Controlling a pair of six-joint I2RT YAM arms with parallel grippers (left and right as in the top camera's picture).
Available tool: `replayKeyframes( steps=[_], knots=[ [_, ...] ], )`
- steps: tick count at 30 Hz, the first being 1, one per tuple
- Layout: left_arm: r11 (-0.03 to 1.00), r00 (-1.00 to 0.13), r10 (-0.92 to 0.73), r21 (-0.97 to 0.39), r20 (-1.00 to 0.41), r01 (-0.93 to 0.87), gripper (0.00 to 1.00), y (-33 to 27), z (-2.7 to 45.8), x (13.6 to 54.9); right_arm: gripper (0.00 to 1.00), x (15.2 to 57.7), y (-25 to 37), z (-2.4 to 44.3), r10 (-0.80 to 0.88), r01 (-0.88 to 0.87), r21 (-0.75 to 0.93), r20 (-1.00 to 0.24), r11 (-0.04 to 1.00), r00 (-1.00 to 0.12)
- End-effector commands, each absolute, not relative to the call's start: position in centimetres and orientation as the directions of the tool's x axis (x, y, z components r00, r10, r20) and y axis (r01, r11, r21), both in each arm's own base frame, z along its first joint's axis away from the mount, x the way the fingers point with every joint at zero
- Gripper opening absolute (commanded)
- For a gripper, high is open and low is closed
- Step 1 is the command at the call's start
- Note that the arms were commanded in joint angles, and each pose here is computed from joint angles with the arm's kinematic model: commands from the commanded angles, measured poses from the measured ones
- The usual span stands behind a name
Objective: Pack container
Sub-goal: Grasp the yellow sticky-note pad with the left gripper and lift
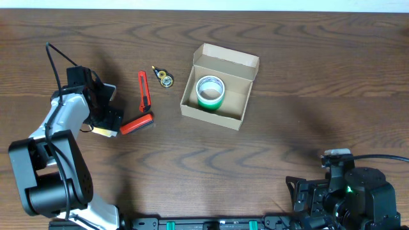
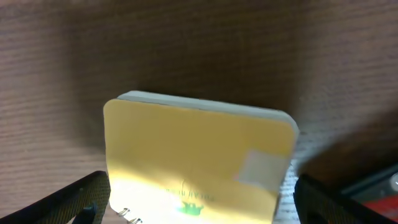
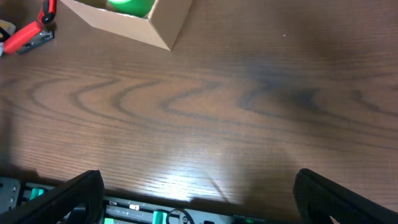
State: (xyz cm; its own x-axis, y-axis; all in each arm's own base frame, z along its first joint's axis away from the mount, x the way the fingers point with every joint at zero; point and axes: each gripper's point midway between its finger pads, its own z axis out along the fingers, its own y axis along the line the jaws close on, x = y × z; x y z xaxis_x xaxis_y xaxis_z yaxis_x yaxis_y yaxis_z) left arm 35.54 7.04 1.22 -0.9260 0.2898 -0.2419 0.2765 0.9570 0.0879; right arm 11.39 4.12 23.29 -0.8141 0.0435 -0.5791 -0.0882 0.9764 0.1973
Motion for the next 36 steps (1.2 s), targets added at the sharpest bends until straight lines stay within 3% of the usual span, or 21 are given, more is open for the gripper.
replayKeyframes(
  steps=[1, 7, 9, 13, 24, 29, 36],
  knots=[
    [0.952, -0.933, 0.305, 0.090, -0.190, 0.293, 0.95, 7.3, -0.4, 34.9, 0.99, 11.4, 4.0, 23.3, 0.063, -0.070, 0.206, -0.577, 0.976, -0.814],
    [0.952, -0.936, 0.304, 0.084, -0.175, 0.293, 0.95, 7.4, -0.9, 34.7, 0.99, 11.4, 4.0, 23.3, 0.063, -0.071, 0.207, -0.578, 0.976, -0.814],
    [0.952, -0.937, 0.304, 0.085, -0.175, 0.293, 1.00, 7.4, -0.9, 34.7, 0.99, 11.4, 4.0, 23.3, 0.063, -0.071, 0.206, -0.578, 0.976, -0.814],
    [0.953, -0.940, 0.299, 0.107, -0.162, 0.285, 0.79, 7.8, -0.9, 34.6, 0.99, 11.4, 4.0, 23.3, 0.063, -0.071, 0.207, -0.578, 0.976, -0.814],
    [0.975, -0.959, 0.216, 0.099, -0.185, 0.200, 0.74, 7.9, -0.4, 35.0, 0.99, 11.4, 4.0, 23.3, 0.063, -0.071, 0.206, -0.578, 0.976, -0.814],
    [0.986, -0.953, 0.158, 0.099, -0.257, 0.137, 0.72, 8.0, 2.2, 36.9, 0.99, 11.4, 4.0, 23.3, 0.063, -0.071, 0.206, -0.578, 0.976, -0.814],
    [0.989, -0.904, 0.134, 0.107, -0.406, 0.098, 0.71, 8.0, 9.6, 40.0, 0.99, 11.4, 4.0, 23.3, 0.063, -0.071, 0.206, -0.578, 0.976, -0.814]
  ],
)
